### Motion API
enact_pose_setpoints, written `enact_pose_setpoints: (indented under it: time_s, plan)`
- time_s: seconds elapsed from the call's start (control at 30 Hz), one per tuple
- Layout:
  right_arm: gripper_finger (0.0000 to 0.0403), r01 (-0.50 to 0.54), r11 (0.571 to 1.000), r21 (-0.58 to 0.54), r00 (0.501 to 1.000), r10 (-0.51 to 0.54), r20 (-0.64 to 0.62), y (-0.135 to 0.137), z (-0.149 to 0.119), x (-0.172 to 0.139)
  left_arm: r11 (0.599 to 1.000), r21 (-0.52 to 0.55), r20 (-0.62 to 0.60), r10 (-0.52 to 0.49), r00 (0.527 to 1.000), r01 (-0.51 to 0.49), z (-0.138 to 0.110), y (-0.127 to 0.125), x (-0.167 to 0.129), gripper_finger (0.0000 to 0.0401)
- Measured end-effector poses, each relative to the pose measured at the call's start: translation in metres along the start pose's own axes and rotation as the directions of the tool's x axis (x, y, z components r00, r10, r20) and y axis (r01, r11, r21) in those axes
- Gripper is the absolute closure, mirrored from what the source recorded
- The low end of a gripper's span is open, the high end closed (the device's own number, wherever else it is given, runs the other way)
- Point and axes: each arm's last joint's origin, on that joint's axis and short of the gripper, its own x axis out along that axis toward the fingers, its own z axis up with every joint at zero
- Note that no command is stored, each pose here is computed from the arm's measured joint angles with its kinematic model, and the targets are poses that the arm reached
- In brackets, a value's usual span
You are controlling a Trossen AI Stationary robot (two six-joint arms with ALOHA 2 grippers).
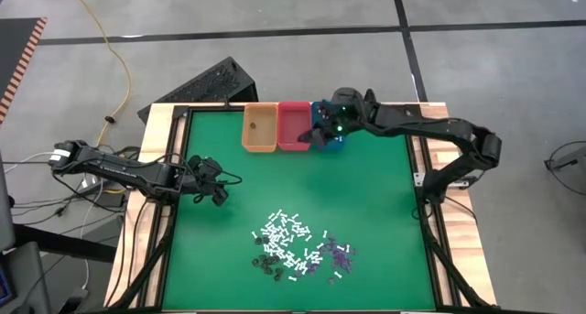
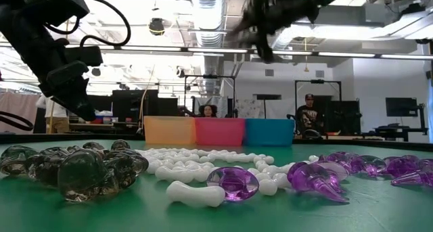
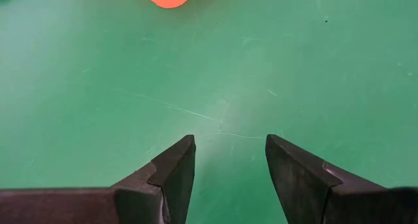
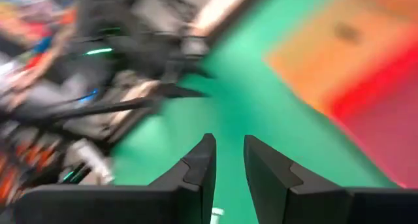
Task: Sort Halloween decoration
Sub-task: Put the white bone toy into the blue bin
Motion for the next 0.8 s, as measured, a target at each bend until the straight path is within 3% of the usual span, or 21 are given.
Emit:
enact_pose_setpoints:
  time_s: [0.1,0.23,0.47,0.8]
  plan:
    - [0.0292,-0.148,0.98,-0.134,0.988,0.152,0.025,0.031,-0.003,-0.001,1.0,0.0,0.001,0.0,1.0,0.0,0.0,0.0,0.0,0.0222]
    - [0.0292,-0.323,0.901,-0.29,0.937,0.348,0.038,0.071,-0.009,-0.005,1.0,0.0,0.0,0.0,1.0,0.0,0.0,0.0,0.0,0.0222]
    - [0.0292,-0.529,0.65,-0.545,0.783,0.622,-0.018,0.136,-0.035,-0.018,1.0,0.0,0.0,0.001,1.0,-0.001,0.0,0.0,0.0,0.0222]
    - [0.0292,-0.641,0.358,-0.679,0.634,0.746,-0.204,0.194,-0.092,-0.026,1.0,-0.005,0.008,-0.004,1.0,0.004,0.001,-0.001,0.0,0.0222]
